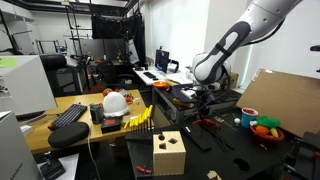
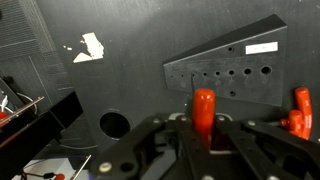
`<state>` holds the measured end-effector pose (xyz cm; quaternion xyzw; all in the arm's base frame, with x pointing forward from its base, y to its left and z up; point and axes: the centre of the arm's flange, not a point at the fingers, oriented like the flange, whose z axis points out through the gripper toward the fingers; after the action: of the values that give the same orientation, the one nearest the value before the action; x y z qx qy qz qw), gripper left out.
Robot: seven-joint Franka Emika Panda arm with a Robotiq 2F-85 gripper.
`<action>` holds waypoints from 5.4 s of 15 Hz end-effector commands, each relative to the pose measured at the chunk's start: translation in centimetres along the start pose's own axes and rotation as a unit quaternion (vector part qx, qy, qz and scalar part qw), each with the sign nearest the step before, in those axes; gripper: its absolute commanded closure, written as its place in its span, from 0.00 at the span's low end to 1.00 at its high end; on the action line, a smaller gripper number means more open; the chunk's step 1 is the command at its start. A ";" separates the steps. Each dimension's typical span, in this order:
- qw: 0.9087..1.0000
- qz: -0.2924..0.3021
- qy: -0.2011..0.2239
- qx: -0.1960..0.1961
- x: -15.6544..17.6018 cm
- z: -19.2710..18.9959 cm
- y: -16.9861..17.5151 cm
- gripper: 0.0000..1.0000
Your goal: Move the red object to the next hole
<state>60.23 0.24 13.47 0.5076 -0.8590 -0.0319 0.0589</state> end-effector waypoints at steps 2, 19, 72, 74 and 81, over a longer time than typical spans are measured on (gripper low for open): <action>1.000 0.000 0.000 0.000 0.0 0.0 0.0 0.91; 1.000 0.000 0.000 0.000 0.0 0.0 0.0 0.91; 1.000 0.029 -0.003 0.004 1.3 0.5 -0.3 0.98; 1.000 0.030 -0.002 0.002 1.3 0.5 -0.3 0.98; 0.999 0.034 -0.009 -0.002 0.9 0.7 -0.4 0.98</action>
<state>59.91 -1.05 12.52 0.4917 -0.8677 -0.0347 0.0650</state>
